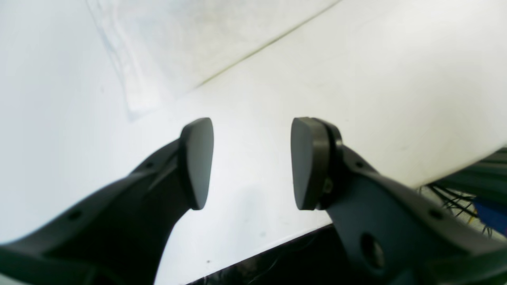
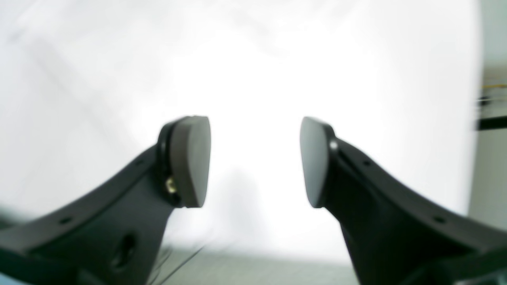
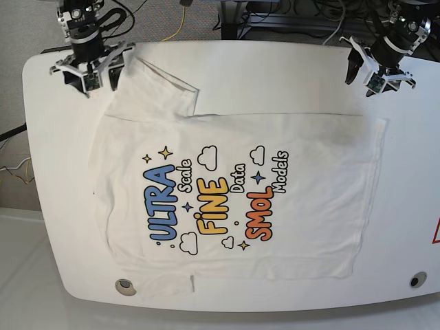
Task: Fold the T-shirt properly
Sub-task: 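Grasp the shirt's shoulder and sleeve edge with the right gripper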
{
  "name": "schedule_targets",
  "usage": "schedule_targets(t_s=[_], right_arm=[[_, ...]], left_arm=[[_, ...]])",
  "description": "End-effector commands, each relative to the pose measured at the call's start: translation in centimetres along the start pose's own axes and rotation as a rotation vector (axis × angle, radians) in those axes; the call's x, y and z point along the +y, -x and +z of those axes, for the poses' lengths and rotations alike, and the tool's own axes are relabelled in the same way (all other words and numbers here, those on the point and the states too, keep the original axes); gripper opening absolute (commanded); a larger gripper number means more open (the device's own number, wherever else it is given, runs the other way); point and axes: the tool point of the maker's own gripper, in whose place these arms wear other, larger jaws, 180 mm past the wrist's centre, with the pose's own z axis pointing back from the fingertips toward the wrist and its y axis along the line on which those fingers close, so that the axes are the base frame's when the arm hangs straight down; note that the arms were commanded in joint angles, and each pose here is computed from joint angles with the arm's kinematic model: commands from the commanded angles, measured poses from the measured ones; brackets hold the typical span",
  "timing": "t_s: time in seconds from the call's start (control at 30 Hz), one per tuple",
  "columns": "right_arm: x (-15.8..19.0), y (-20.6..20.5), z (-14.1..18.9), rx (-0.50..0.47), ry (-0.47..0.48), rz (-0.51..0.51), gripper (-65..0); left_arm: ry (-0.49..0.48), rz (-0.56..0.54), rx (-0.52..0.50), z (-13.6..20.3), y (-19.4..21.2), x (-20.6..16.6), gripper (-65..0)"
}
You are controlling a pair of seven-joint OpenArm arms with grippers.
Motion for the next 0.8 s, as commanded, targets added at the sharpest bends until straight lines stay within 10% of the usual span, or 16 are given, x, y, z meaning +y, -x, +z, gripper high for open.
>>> schedule_targets(t_s=[0.0, 0.5, 0.77], right_arm=[[-1.2, -1.9, -0.2, -0.062, 0.031, 0.025, -30.4], [-1.7, -5.0, -2.1, -0.144, 0.071, 0.109, -31.1], [-2.1, 1.9, -2.8, 0.063, -0.096, -0.208, -31.1]], left_arm=[[-0.007, -0.018, -0.028, 0.3, -0.8, 0.3, -35.8], [-0.027, -0.056, -0.057, 0.3, -1.7, 1.0, -35.9], [0.023, 0.042, -0.063, 0.7, -2.2, 2.2, -36.4]])
